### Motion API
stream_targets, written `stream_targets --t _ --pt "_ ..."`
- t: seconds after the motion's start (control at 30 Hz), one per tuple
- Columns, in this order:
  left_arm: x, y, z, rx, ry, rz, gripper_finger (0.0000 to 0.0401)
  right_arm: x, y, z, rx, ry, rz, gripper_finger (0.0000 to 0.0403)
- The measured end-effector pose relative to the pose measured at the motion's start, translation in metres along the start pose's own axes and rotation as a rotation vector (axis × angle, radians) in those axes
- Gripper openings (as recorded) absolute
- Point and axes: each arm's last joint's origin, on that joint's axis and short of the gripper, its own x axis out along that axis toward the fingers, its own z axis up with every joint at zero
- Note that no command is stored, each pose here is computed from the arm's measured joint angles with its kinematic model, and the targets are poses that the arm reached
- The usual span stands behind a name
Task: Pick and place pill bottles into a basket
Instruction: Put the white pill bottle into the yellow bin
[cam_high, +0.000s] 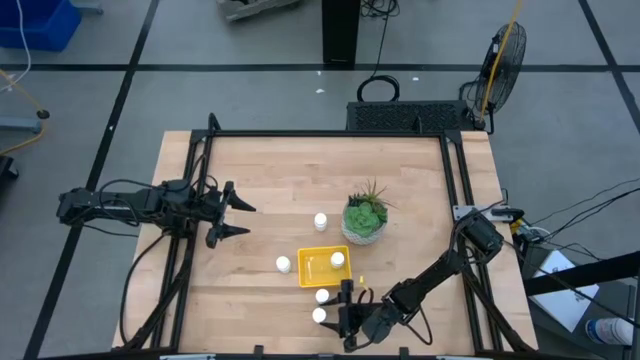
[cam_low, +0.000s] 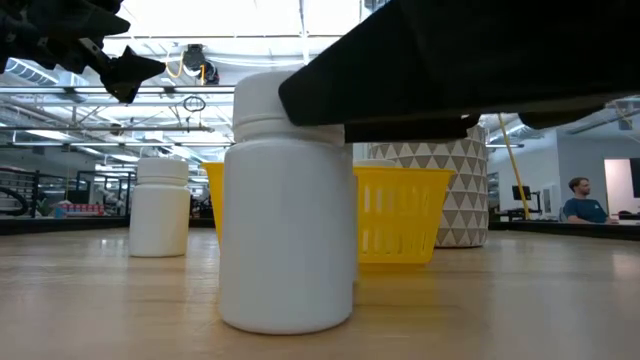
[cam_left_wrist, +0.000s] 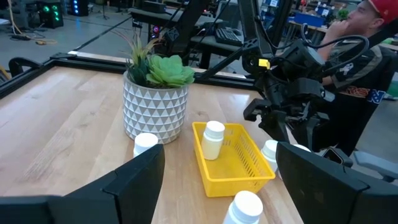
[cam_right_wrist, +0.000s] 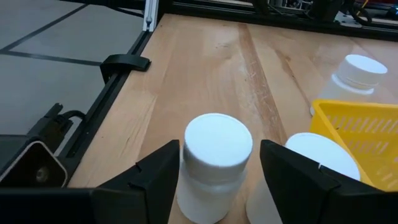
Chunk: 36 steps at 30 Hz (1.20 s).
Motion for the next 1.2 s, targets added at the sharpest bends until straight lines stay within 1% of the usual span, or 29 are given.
stream_targets --t 0.1,0.17,0.37,0.43,0.73,0.83,1.03,1.2 --pt "0.0 0.0 0.0 0.004 0.0 0.0 0.031 0.0 0.0 0.0 0.0 0.0 0.0 0.0211" --pt "0.0 0.0 0.0 0.004 0.0 0.0 0.031 0.0 0.0 0.0 0.0 -0.001 0.0 0.02" --pt "0.0 0.0 0.0 0.004 0.0 0.0 0.031 0.0 0.0 0.001 -0.019 -0.005 0.001 0.0135" --pt "0.0 0.0 0.0 0.004 0.001 0.0 0.031 0.0 0.0 0.001 -0.028 -0.01 0.002 0.0123" --pt "0.0 0.0 0.0 0.003 0.004 0.0 0.031 0.0 0.001 0.004 -0.015 -0.03 0.005 0.0127" --pt "0.0 0.0 0.0 0.003 0.004 0.0 0.031 0.0 0.005 0.009 -0.032 -0.032 0.008 0.0126" --pt "0.0 0.0 -0.001 0.002 0.006 0.0 0.031 -0.003 0.013 0.03 -0.088 -0.01 0.007 0.0124" --pt "0.0 0.0 -0.001 0.002 0.008 0.0 0.031 -0.015 0.013 0.047 -0.142 -0.009 -0.061 0.0124"
